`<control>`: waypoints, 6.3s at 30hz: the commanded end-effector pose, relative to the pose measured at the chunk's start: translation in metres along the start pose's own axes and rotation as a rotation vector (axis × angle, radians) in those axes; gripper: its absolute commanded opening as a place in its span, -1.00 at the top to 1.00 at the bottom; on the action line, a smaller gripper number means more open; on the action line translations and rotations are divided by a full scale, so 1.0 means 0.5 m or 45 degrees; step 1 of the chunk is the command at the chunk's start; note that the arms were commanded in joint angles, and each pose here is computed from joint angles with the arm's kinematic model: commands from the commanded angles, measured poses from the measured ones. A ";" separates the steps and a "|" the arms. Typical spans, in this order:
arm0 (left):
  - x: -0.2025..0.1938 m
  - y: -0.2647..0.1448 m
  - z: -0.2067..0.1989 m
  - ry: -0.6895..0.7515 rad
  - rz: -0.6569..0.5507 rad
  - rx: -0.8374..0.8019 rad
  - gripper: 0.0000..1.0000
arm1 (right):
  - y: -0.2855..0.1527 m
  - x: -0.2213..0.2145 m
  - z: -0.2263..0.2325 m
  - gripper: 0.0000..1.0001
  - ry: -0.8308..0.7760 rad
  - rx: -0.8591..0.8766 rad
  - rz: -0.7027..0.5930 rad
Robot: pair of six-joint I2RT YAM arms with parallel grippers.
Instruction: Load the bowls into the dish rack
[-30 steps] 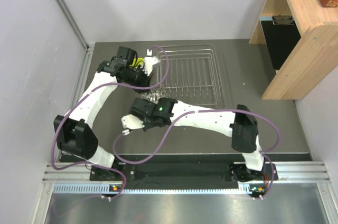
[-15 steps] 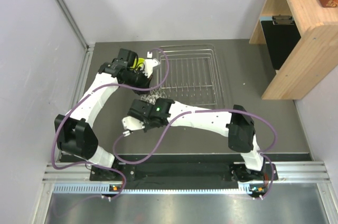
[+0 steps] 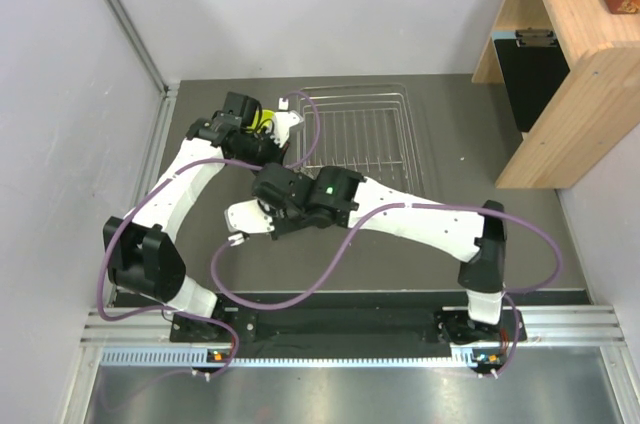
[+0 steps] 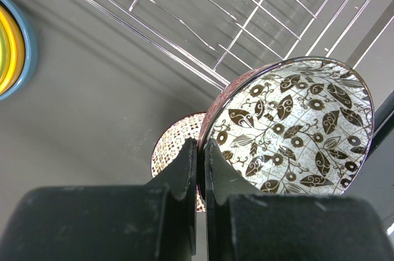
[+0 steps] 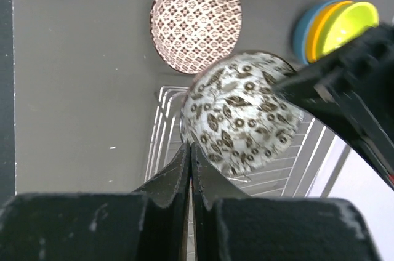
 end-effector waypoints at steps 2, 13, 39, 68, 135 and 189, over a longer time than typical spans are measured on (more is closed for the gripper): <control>0.018 -0.010 -0.007 0.019 -0.043 0.011 1.00 | -0.062 0.021 -0.002 0.19 0.009 -0.014 -0.116; 0.032 -0.024 -0.013 0.022 -0.064 0.004 1.00 | 0.000 -0.005 0.002 -0.99 -0.034 -0.051 -0.057; 0.038 -0.047 -0.039 0.052 -0.089 -0.021 1.00 | 0.143 -0.069 -0.072 1.00 0.035 -0.162 0.168; 0.168 -0.239 0.032 0.011 -0.568 0.561 -0.98 | 0.116 -0.056 -0.088 1.00 0.218 -0.195 0.036; -0.103 -0.140 -0.073 0.057 -0.435 0.484 -0.98 | -0.105 -0.113 -0.256 1.00 1.443 1.225 -1.440; -0.101 -0.135 -0.069 0.060 -0.407 0.460 -0.98 | 0.096 -0.215 -0.256 1.00 2.076 0.946 -1.277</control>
Point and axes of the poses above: each gripper's point midway between its finger pads, its own y axis out along the fingers, its own z axis along the line the jaws close on, x = y × z, the point moved 1 cm from there along -y, back along the fingers, and after that the axes turned 12 degrees about y, right-handed, at the moved point
